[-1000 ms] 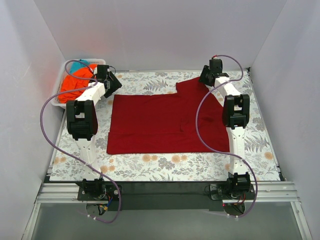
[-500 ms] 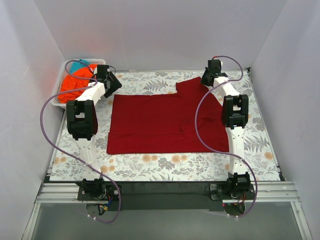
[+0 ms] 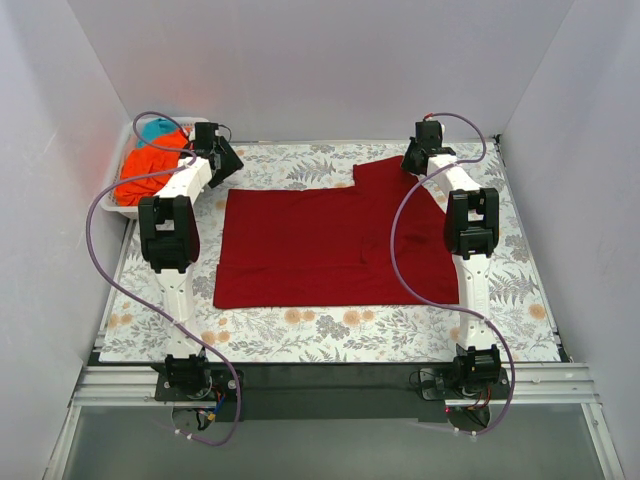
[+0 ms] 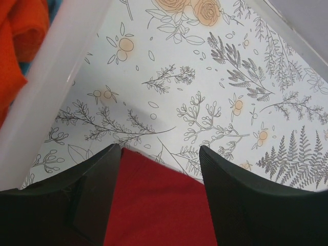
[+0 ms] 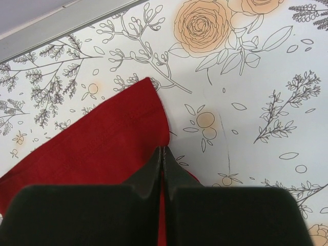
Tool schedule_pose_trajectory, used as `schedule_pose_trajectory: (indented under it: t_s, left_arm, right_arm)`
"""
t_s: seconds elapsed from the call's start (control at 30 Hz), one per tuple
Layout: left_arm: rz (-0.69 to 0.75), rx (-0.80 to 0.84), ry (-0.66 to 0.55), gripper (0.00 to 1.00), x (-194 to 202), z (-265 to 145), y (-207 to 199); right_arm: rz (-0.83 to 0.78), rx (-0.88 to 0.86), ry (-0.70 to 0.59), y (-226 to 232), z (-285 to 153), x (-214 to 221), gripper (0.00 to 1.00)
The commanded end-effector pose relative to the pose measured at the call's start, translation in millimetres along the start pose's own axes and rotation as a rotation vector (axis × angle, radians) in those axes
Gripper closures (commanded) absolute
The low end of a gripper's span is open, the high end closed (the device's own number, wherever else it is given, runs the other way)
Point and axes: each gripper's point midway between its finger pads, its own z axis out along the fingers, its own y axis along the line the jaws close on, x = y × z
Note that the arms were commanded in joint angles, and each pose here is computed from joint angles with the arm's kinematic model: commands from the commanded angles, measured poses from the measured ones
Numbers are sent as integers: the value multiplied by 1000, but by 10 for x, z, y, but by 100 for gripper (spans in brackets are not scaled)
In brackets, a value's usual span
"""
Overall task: Fold and stack the t-shirts
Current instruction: Fold the tshirt
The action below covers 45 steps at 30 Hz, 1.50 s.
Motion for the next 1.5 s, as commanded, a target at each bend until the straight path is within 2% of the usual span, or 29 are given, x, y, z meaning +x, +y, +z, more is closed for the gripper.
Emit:
schedule_pose_trajectory:
  t_s: [0.0, 0.17, 0.47, 0.97, 1.03, 1.33, 1.47]
  left_arm:
    - [1, -132, 51, 39, 89, 159, 504]
    - [5, -165, 77, 46, 194, 195, 606]
    - [8, -186, 130, 50, 440, 343, 702]
    - [67, -255, 151, 58, 629, 423, 886]
    - [95, -237, 166, 59, 748, 428, 758]
    - [106, -241, 187, 63, 880, 430, 756]
    - [94, -250, 178, 68, 866, 395, 768]
  right_arm:
    - [-25, 7, 42, 2, -151, 51, 99]
    - [-22, 5, 48, -1, -147, 79, 99]
    - [-16, -4, 50, -4, -143, 72, 99]
    - [2, -16, 54, -14, -139, 67, 99]
    - [5, -14, 52, -22, -143, 55, 99]
    - [14, -11, 54, -56, -139, 53, 99]
    - [17, -14, 52, -48, -148, 43, 99]
